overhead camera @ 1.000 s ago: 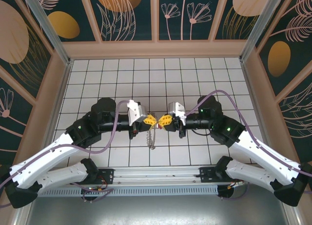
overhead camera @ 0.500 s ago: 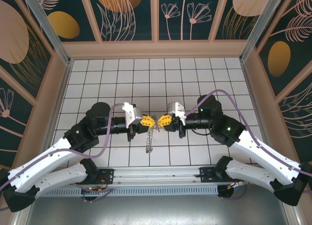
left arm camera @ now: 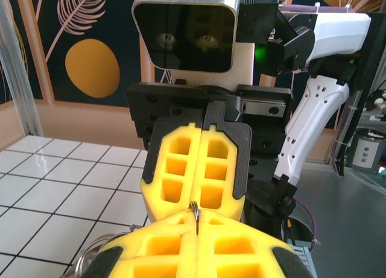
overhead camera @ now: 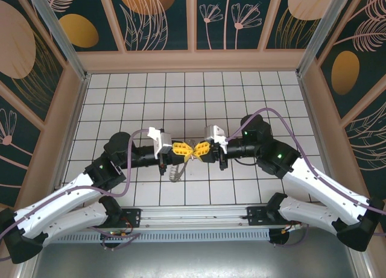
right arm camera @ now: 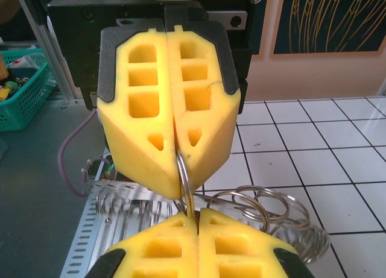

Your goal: Put the keys on the keyring

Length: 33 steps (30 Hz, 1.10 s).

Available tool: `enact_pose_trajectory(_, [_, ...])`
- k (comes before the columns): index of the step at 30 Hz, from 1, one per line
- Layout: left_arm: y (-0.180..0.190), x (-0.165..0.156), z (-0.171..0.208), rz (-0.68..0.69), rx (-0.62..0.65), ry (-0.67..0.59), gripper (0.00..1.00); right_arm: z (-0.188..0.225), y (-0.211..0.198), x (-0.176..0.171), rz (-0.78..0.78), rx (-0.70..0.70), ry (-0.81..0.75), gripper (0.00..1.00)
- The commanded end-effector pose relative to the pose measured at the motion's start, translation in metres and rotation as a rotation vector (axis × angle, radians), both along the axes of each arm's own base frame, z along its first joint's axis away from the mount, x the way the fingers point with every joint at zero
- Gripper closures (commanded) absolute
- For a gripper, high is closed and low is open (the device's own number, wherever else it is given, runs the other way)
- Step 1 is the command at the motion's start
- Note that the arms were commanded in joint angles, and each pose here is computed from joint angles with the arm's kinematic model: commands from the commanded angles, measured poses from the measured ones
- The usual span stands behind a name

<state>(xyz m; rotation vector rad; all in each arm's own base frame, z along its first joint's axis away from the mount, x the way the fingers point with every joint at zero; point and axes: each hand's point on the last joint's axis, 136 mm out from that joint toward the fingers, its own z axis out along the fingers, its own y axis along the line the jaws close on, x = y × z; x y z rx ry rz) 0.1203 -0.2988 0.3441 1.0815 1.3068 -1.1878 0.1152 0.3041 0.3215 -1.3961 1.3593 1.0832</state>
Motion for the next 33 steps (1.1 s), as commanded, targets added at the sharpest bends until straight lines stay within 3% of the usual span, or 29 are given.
enact_pose_trajectory(1, [0.002, -0.019, 0.040, -0.090, -0.142, -0.082, 1.00, 0.006, 0.003, 0.006, -0.019, 0.011, -0.006, 1.00])
enact_pose_trajectory(33, [0.009, -0.025, 0.041, -0.092, -0.112, -0.090, 1.00, 0.048, -0.022, 0.000, -0.090, 0.141, -0.091, 1.00])
